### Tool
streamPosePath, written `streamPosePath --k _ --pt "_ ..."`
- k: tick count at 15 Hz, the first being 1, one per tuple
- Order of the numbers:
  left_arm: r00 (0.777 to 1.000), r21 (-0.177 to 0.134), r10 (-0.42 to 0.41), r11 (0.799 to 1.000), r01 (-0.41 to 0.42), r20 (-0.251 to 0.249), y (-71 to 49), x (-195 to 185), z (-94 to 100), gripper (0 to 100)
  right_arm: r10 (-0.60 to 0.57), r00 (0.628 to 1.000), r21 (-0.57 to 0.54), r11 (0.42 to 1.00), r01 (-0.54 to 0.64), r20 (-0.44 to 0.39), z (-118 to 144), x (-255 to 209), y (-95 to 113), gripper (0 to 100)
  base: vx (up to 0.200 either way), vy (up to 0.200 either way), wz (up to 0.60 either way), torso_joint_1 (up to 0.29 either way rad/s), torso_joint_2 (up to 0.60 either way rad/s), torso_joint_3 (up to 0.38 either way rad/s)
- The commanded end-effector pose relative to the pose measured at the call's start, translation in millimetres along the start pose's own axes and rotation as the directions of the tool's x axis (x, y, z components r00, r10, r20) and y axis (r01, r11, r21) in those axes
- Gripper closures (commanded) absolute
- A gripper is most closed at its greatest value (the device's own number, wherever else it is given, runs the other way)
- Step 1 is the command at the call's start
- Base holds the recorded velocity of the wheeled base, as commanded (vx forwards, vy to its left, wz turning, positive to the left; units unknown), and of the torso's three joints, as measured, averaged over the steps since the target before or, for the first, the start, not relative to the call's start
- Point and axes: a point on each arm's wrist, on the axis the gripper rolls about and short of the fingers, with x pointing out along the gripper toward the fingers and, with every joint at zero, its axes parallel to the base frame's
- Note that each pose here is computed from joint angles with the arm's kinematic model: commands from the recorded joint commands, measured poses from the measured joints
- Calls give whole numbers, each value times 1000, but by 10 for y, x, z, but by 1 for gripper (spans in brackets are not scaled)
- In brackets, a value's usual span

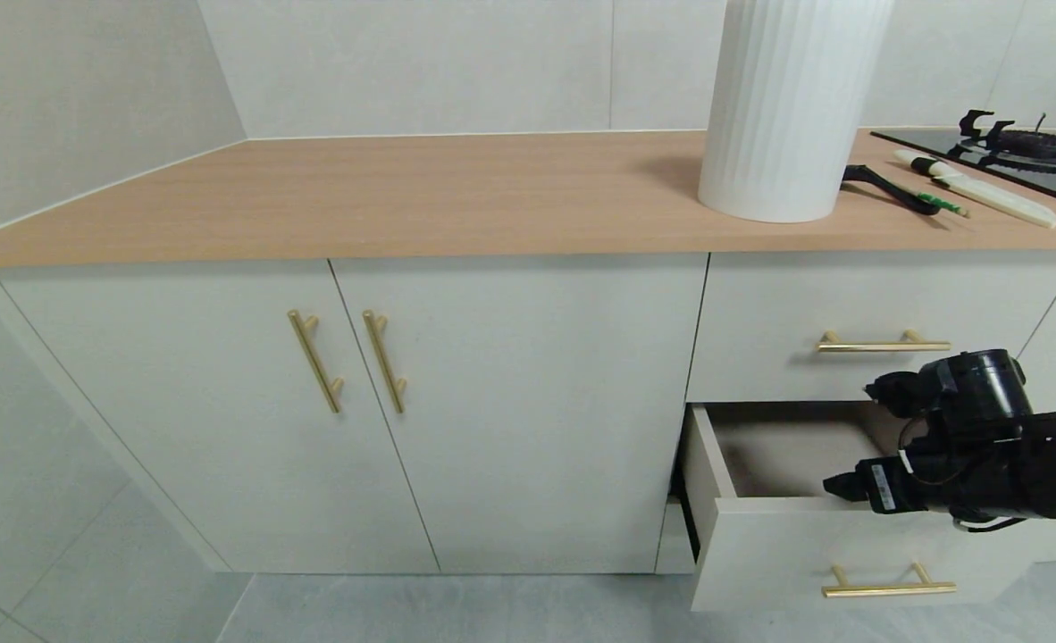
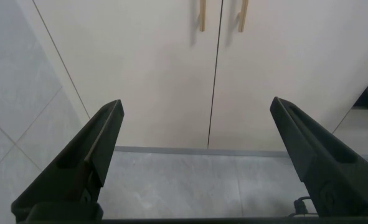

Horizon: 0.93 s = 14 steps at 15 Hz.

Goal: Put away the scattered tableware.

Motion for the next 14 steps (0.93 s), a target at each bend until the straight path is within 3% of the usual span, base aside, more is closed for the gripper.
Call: streamPosePath --k 1,4,5,10,14 --pt "1000 0 1 1000 -1 -1 0 1 0 0 1 1000 -10 1000 -1 -23 -14 -107 -10 0 0 0 0 0 0 0" --pt "1000 0 1 1000 -1 -1 0 1 0 0 6 995 -26 1000 -9 -96 -45 -173 4 0 0 0 0 0 0 0" --pt "1000 0 1 1000 -1 -1 0 1 0 0 9 985 -40 999 -17 -175 -57 -249 19 0 0 0 0 0 0 0" --pt "1000 0 1 1000 -1 -1 0 1 0 0 2 925 -66 997 -29 -381 -112 -404 19 0 0 0 0 0 0 0" --pt "1000 0 1 1000 -1 -1 0 1 0 0 -1 880 -94 994 -49 -475 -224 -452 61 0 0 0 0 0 0 0"
